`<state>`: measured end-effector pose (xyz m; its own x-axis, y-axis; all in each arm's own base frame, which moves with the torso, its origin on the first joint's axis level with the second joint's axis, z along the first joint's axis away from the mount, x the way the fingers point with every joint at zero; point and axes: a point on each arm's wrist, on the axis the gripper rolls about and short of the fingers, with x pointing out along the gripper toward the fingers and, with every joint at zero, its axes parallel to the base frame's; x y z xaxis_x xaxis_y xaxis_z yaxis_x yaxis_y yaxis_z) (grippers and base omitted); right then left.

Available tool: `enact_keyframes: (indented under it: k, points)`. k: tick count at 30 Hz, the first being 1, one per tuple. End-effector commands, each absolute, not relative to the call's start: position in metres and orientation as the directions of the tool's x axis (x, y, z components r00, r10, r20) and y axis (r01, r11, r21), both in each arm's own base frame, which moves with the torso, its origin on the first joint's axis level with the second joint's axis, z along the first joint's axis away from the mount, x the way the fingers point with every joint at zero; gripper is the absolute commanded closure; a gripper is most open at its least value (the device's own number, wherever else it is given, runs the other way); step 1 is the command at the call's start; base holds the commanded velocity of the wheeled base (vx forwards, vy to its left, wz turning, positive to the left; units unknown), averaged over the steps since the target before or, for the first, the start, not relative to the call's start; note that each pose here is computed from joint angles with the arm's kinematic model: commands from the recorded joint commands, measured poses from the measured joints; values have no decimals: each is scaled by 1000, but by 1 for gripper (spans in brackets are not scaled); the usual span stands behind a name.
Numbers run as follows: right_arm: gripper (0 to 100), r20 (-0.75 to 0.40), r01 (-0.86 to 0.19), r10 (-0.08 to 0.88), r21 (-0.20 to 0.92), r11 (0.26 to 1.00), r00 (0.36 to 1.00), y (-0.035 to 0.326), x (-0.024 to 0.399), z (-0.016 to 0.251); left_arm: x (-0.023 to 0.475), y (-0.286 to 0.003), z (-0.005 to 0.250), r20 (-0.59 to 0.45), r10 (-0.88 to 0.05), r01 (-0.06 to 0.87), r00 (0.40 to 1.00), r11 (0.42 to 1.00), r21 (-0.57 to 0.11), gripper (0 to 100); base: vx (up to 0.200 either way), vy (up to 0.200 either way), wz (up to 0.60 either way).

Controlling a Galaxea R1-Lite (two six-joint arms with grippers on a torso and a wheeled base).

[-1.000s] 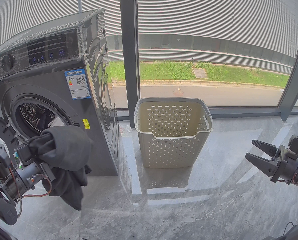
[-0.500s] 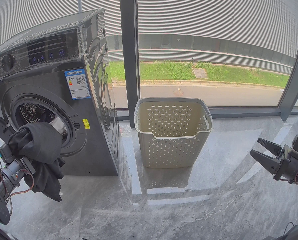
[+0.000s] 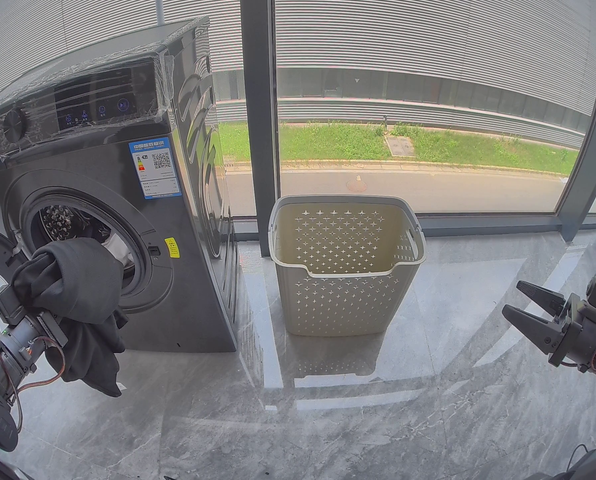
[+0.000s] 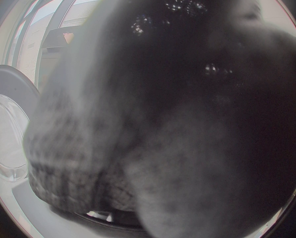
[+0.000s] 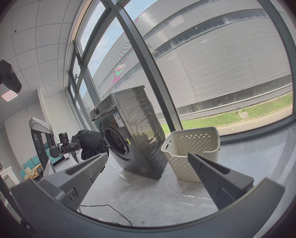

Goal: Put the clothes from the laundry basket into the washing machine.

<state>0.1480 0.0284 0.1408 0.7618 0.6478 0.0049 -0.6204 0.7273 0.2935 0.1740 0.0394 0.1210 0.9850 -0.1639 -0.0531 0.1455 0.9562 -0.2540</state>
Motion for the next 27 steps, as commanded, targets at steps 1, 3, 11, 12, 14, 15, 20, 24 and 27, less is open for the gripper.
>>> enact_keyframes:
  k: [1,3,11,12,14,15,20,24,27]
  points:
    - [0,4,-622,650,294,726,760,29,148,141,171,38,118,-68,-166,143,984,955,-260,100,0,200,0]
    - [0,3,-621,650,294,726,760,29,148,140,171,38,118,-71,-166,142,984,954,-263,100,0,200,0]
    - [0,3,-624,652,294,724,758,29,149,141,172,39,116,-77,-170,144,982,953,-266,100,0,200,0]
    - [0,3,-624,652,294,724,758,29,149,141,172,39,116,-77,-170,144,982,953,-266,100,0,200,0]
    - [0,3,-624,652,294,724,758,29,149,140,172,39,116,-80,-170,144,982,953,-267,100,0,200,0]
    - [0,1,-623,652,295,724,758,29,149,140,172,39,116,-80,-170,144,982,953,-267,100,0,200,0]
    - [0,3,-624,652,294,724,758,29,149,141,172,39,116,-79,-170,144,982,953,-265,100,0,200,0]
    - [0,1,-623,652,295,724,758,29,149,140,172,39,116,-79,-170,144,982,953,-265,100,0,200,0]
    - [0,1,-624,653,295,723,757,29,150,140,172,39,116,-80,-170,144,982,953,-266,100,0,200,0]
